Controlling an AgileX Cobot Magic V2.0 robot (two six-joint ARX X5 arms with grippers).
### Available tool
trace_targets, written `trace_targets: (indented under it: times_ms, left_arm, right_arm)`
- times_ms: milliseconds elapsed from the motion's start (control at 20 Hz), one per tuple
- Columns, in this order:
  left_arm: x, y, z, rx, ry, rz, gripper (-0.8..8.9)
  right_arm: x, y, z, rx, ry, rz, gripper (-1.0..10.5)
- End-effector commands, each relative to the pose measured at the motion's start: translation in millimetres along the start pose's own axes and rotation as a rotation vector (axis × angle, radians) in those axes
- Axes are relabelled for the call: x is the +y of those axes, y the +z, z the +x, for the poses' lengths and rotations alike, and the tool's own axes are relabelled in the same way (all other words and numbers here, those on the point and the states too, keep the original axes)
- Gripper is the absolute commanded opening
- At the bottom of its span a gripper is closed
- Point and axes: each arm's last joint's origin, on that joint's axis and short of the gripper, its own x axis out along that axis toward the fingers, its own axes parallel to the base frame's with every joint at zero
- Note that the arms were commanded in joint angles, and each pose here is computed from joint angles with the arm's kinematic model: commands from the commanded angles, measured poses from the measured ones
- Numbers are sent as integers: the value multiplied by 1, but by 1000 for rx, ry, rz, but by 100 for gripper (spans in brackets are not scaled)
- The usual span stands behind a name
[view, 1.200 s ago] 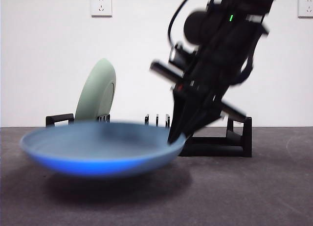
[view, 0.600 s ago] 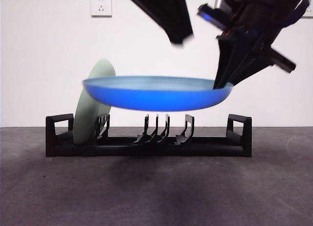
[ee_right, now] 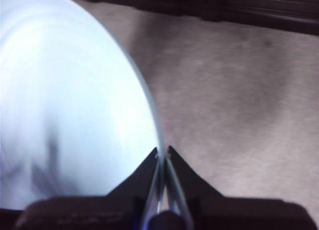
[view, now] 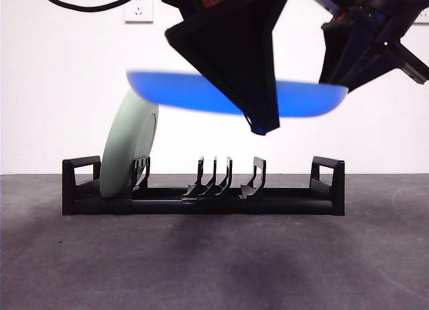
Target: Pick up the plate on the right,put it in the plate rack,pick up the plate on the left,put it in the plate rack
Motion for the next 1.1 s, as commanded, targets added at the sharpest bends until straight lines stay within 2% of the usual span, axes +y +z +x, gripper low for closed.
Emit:
trace_targets:
  times_ms: [50,100,400,500,550,700,900,1100]
  left_arm:
    - [0,-2,2,8,-4,18,46]
    - [0,-2,2,12,-7,23,-18]
    - [-1,-2,2,13,-7,19,-9]
    - [0,-1,2,3,-3,13,-9]
    - [0,0,2,-10,2,2,-9]
    - [3,5,2,-59,17,-38,-9]
    - [17,12,3,-183,41,-167,-9]
    - [60,4,6,-354,13,-429,-9]
  right_arm:
    - [1,-2,-5,-14,12,-14,-17]
    - [0,-2,-8,-26,11,-12,-16]
    - [-1,-5,-31,-101,16,-22,3]
    - [-1,-7,-39,-133,11,-25,152]
    - [-1,-9,-47,-166,6,-34,296]
    - [2,-12,-67,-269,1,-59,324]
    - [11,-18,-107,-512,-13,-139,319]
    - [15,-30,-139,-712,-163,-144,315]
